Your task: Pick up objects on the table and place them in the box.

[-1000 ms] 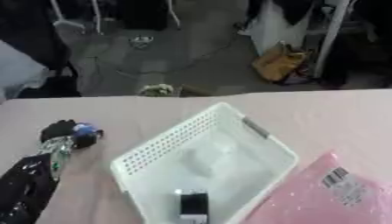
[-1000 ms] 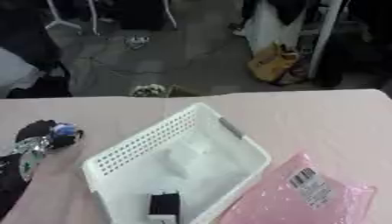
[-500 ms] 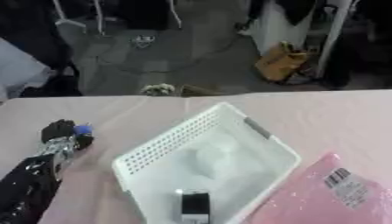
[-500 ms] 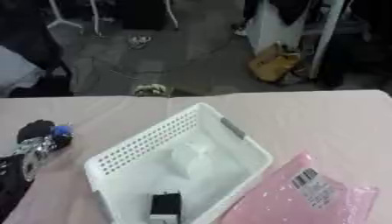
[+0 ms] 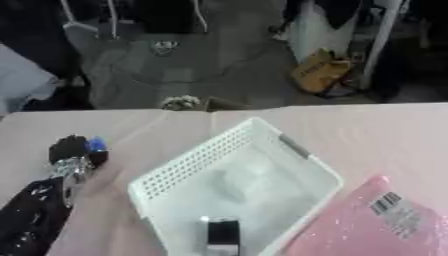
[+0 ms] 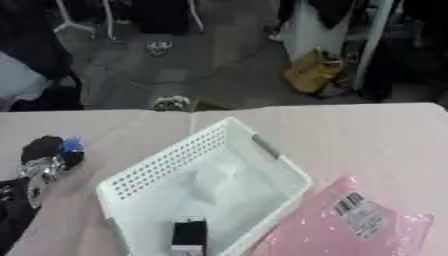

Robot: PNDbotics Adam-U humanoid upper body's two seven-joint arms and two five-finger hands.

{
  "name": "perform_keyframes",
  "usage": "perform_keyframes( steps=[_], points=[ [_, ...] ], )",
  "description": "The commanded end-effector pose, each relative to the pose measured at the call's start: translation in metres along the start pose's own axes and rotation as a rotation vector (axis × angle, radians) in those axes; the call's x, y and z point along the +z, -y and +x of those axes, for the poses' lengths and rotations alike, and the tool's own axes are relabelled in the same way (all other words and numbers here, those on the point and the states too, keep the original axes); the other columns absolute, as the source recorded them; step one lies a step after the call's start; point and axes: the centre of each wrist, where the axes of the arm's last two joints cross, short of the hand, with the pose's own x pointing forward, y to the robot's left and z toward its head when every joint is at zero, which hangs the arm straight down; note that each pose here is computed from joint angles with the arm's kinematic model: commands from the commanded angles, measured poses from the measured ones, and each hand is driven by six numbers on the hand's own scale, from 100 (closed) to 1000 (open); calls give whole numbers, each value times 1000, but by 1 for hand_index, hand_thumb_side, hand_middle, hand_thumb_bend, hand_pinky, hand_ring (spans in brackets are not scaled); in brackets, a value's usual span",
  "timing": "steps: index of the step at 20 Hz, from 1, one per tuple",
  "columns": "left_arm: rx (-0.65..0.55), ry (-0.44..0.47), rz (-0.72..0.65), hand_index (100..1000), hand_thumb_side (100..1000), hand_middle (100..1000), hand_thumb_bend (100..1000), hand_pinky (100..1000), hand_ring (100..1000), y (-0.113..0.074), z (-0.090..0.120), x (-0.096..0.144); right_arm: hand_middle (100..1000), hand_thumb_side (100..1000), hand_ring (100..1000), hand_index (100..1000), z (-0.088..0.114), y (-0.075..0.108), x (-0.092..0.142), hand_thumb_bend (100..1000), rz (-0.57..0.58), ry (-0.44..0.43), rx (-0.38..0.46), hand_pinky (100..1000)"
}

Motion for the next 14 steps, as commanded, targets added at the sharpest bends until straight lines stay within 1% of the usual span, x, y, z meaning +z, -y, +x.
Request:
perform_keyframes(
  steps=[1,4,5,9,14],
  points=[
    [-4,25,148,517,1000,100,100,100,100,-23,2,-7,765,1000,818,765,5,1,-9,100,-4,44,-1,778],
    [-6,39,195,495,1000,100,100,100,100,-25,4,-7,764,1000,818,765,5,1,-9,100,-5,44,-1,778],
    [-12,55,207,437,954,100,100,100,100,-28,6,-7,765,1000,818,765,5,1,-10,100,-6,44,-1,778],
    [-49,96,240,426,924,100,100,100,100,-43,10,-9,764,1000,818,764,5,1,-11,100,-11,49,-3,778],
    [-77,130,294,425,914,100,100,100,100,-70,17,-10,764,1000,817,764,6,1,-14,100,-15,57,-1,778]
  ],
)
